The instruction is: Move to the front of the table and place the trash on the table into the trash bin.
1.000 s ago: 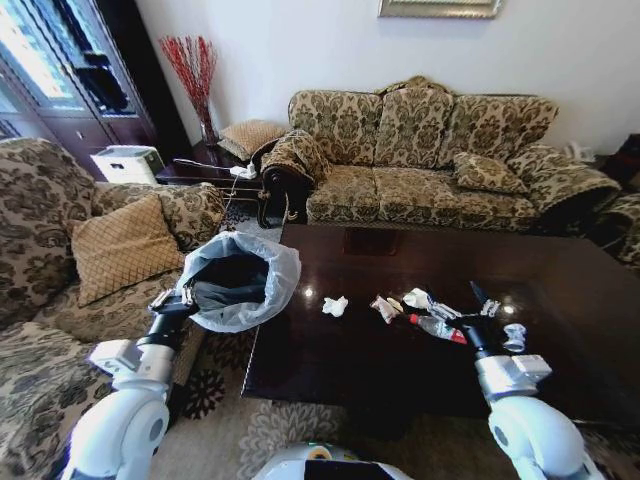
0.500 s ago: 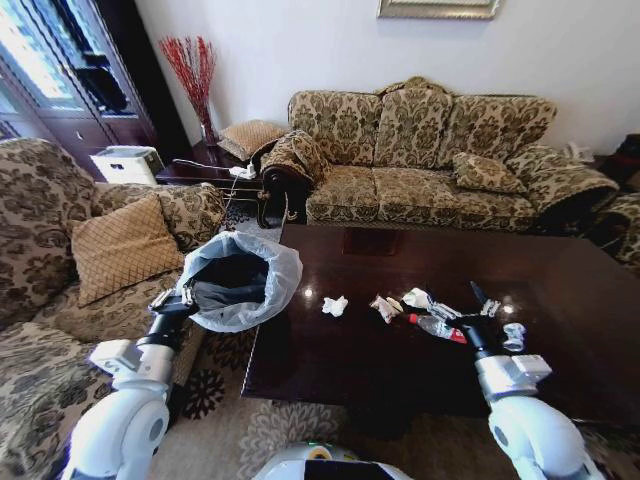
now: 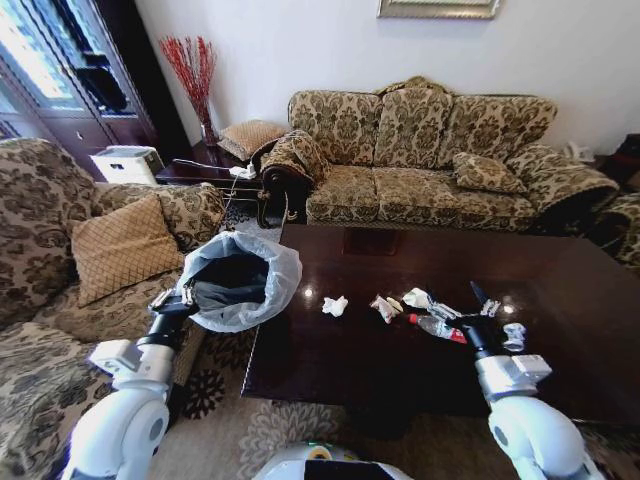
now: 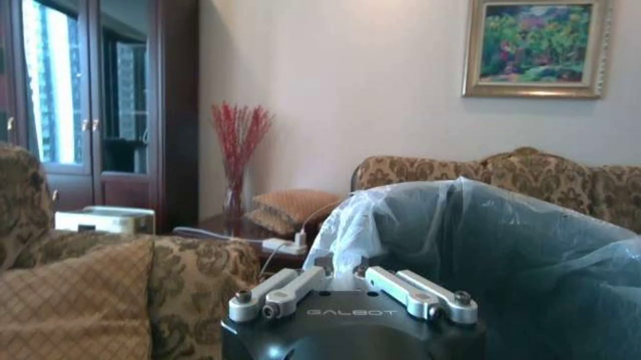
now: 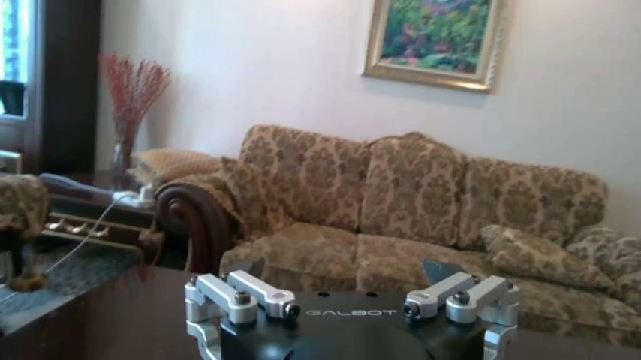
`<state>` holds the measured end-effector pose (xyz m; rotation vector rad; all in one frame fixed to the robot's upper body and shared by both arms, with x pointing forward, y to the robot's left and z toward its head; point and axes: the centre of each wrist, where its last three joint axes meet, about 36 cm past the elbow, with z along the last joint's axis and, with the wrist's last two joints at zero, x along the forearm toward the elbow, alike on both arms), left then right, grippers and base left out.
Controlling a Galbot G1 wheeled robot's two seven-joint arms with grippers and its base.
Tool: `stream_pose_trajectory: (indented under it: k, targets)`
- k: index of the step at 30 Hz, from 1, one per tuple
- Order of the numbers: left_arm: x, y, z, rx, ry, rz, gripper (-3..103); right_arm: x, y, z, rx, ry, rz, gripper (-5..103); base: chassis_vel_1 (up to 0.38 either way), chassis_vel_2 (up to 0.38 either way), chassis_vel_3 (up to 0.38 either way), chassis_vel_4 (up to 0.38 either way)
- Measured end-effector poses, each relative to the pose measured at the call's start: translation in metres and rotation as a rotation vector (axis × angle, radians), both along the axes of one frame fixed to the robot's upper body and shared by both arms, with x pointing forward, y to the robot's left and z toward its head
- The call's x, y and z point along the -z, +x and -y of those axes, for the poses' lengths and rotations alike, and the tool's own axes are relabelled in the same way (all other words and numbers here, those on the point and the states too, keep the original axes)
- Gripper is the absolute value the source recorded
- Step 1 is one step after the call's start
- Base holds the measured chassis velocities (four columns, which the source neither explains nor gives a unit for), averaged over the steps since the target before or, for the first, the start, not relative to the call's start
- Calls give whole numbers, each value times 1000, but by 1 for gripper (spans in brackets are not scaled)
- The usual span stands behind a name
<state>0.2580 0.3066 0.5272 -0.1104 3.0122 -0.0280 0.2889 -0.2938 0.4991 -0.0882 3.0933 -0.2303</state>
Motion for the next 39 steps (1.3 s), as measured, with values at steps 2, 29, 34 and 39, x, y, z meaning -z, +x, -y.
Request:
stream_pose_trajectory:
  k: [2,29,34,39]
  targets:
    - [0,0,0,4,-7,2,3,-4,2,-5,-7,-6,-7,100,0,0,0,0]
    - [14,27,-8,6,-35,-22,3,122,102,-82,-158,69,-144,100,0,0,0,0]
    - [16,30,-14,-1,-28,-26,3,140,130,-105,-173,69,-176,100,0,0,0,0]
    - [12,31,-16,-13,-27,-15,3,160,152,-146,-208,79,-236,100,0,0,0,0]
